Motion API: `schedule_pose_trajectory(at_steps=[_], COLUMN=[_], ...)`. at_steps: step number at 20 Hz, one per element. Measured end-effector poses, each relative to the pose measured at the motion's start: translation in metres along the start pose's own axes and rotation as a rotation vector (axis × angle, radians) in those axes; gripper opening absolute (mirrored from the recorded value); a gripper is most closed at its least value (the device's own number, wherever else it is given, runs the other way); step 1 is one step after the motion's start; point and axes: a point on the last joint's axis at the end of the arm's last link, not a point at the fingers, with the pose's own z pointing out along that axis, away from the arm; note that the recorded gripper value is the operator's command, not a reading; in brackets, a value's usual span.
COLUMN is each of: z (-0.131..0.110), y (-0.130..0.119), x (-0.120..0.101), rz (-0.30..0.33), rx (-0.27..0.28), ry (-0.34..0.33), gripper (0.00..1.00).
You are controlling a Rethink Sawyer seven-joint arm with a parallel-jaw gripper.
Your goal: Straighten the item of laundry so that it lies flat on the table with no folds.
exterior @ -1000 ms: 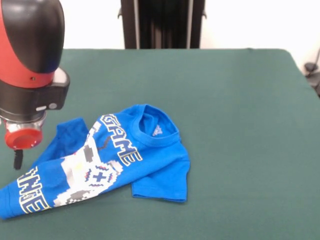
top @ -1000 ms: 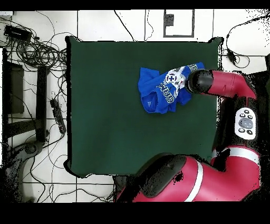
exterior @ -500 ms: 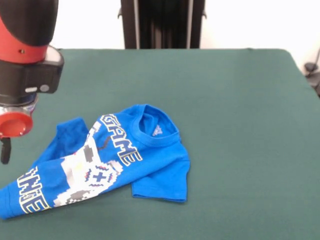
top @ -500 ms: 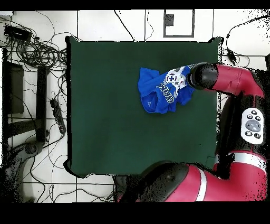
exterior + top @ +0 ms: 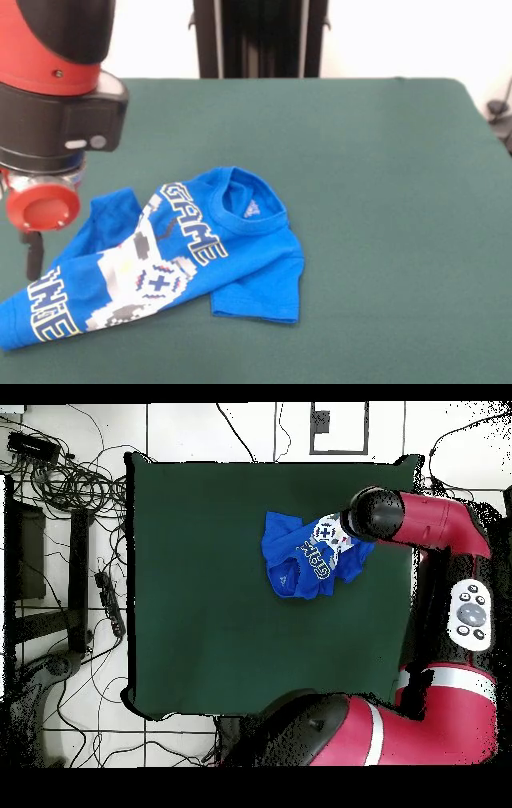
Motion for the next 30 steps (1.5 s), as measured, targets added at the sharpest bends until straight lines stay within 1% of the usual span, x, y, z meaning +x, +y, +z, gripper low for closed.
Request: schedule_pose_trajectory(at_steps=[5, 8, 10, 12, 14, 15, 16, 18, 20, 21, 22, 23, 25, 27, 28, 30], z=[-0.001, 0.002, 0.004, 0.008, 0.01, 0.015, 0.018, 0.024, 0.03, 0.039, 0.045, 0.049, 0.061, 0.071, 0.084, 0.09], y=[0.028, 0.048, 0.054, 0.068, 0.073, 0.08, 0.082, 0.084, 0.084, 0.082, 0.081, 0.08, 0.078, 0.076, 0.074, 0.073], x=[0.017, 0.027, 0.03, 0.035, 0.035, 0.035, 0.034, 0.032, 0.031, 0.031, 0.032, 0.032, 0.035, 0.039, 0.045, 0.05], rz=[-0.013, -0.007, -0.002, 0.008, 0.003, -0.024, -0.048, -0.11, -0.156, -0.23, -0.272, -0.296, -0.37, -0.415, -0.451, -0.457], rx=[-0.035, -0.074, -0.089, -0.128, -0.15, -0.177, -0.188, -0.205, -0.214, -0.23, -0.238, -0.243, -0.261, -0.271, -0.275, -0.275], ry=[0.001, 0.015, 0.023, 0.052, 0.067, 0.09, 0.103, 0.131, 0.151, 0.177, 0.189, 0.195, 0.209, 0.216, 0.223, 0.227], gripper=[1.0, 1.0, 1.0, 1.0, 1.0, 1.0, 1.0, 1.0, 1.0, 1.0, 1.0, 1.0, 1.0, 1.0, 1.0, 1.0])
